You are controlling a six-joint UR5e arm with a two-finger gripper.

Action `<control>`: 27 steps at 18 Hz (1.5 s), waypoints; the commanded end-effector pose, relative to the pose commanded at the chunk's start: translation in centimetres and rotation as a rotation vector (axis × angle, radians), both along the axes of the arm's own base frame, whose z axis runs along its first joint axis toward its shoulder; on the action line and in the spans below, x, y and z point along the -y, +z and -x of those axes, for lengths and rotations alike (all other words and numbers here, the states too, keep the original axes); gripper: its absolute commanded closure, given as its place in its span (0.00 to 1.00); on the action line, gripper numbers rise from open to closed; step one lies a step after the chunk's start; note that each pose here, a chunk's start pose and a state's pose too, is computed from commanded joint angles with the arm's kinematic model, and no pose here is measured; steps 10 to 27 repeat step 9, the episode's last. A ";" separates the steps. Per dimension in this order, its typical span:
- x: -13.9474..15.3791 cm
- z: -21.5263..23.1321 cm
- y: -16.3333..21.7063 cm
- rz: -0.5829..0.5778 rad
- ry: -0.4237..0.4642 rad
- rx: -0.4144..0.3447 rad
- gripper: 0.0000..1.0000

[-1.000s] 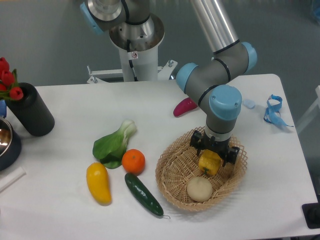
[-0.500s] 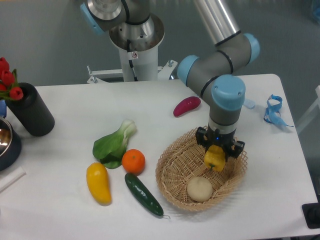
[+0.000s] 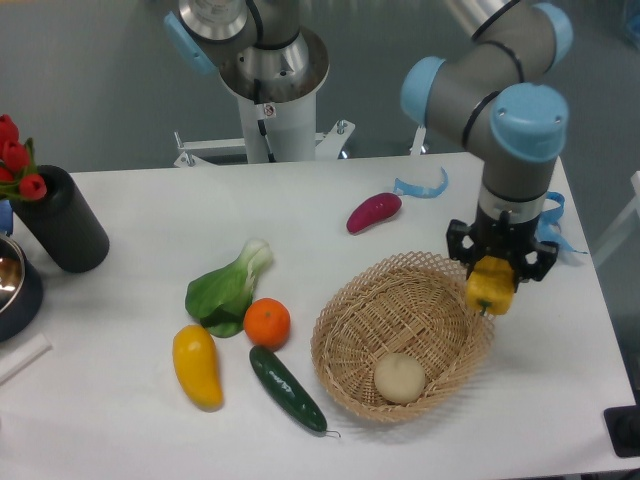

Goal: Pick up the yellow pepper from the basket
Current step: 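Lift the yellow pepper up out of the basket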

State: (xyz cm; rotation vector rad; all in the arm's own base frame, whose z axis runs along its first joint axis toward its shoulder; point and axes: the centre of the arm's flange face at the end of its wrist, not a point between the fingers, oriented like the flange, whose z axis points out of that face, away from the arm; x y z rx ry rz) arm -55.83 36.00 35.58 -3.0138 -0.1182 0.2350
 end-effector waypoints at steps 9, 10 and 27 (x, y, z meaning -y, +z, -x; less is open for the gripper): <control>0.4 0.8 2.7 0.087 -0.102 0.035 0.75; 0.4 0.8 2.7 0.087 -0.102 0.035 0.75; 0.4 0.8 2.7 0.087 -0.102 0.035 0.75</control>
